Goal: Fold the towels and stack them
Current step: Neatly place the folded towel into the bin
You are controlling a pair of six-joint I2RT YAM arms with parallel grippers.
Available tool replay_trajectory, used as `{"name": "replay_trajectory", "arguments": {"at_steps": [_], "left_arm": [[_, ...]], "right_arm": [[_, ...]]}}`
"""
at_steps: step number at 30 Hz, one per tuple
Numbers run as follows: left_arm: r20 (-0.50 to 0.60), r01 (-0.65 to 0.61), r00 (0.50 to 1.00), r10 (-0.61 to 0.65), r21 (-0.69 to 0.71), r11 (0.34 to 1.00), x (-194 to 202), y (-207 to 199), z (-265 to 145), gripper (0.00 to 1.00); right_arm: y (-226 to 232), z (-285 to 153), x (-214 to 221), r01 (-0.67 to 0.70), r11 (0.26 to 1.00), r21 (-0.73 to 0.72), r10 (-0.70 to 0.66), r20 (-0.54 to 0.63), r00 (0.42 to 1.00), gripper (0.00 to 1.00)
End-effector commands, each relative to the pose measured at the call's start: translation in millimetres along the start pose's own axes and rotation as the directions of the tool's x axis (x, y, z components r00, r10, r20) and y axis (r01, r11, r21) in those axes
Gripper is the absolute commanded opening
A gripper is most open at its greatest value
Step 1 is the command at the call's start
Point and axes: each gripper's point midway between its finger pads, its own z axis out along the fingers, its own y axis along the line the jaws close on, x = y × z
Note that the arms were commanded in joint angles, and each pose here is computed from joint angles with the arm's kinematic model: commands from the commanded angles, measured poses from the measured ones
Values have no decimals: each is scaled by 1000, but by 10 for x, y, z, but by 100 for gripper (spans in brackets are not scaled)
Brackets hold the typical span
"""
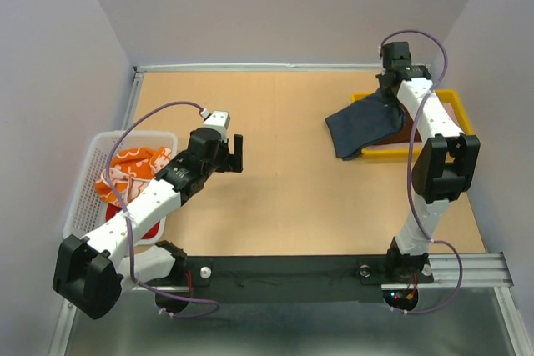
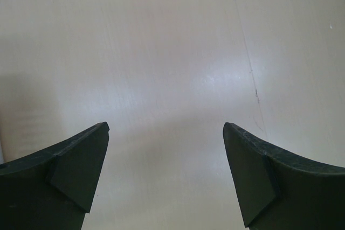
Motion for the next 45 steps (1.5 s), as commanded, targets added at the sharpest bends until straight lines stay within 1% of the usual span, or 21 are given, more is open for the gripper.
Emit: {"name": "replay_trajectory", "arguments": {"at_steps": [1,8,9,12,14,19,25,32,36,39,40,41,42,43,45], "left_arm": [[27,6,1000,-6,-19,1000,-92,20,41,98],[1,5,1000,-5,-20,1000,-34,11,98,98],[-3,3,1000,-3,-21,1000,-26,15,106,98],[-13,2,1000,-2,-15,1000,-3,-3,124,98],[-17,3,1000,-3,-12,1000,10,-7,132,98],[-26,1,1000,-1,-18,1000,31,0,152,98],[-31,2,1000,-3,-18,1000,40,-1,167,98],[-38,1,999,-1,-11,1000,57,-19,178,98],[-45,0,999,-1,-9,1000,70,-20,189,98],[-48,-1,999,1,-7,1000,80,-28,197,98],[-48,0,999,-1,-6,1000,80,-31,197,98],[-52,0,999,0,-5,1000,89,-32,203,98],[-53,-3,999,3,-5,1000,89,-31,204,98],[-55,-4,998,4,-4,1000,94,-33,207,98],[-58,-6,998,6,-7,1000,101,-30,217,98]], "right_arm": [[-593,-14,-299,-45,985,169,32,76,997,0],[-887,105,-351,10,944,330,-28,49,998,1],[-985,140,-324,0,939,343,-15,43,999,0],[-1052,191,-317,-21,936,352,5,48,999,1],[-1118,206,-333,-16,922,386,-2,46,999,1],[-1221,206,-404,-40,919,392,12,73,997,0],[-1280,305,-370,-43,914,404,20,61,998,0],[-1179,661,-240,-49,922,383,44,22,999,1],[-1242,912,-100,-72,904,421,85,-12,996,10],[-1346,1018,-30,-120,876,467,140,-7,990,14],[-1396,1091,39,-128,866,483,156,-19,988,25],[-1455,1107,66,-147,848,509,178,-13,984,31],[-1517,1162,139,-163,830,533,205,-20,979,41],[-1596,1141,155,-169,814,555,215,-18,976,43],[-1777,1115,252,-207,748,631,272,-7,962,54]]}}
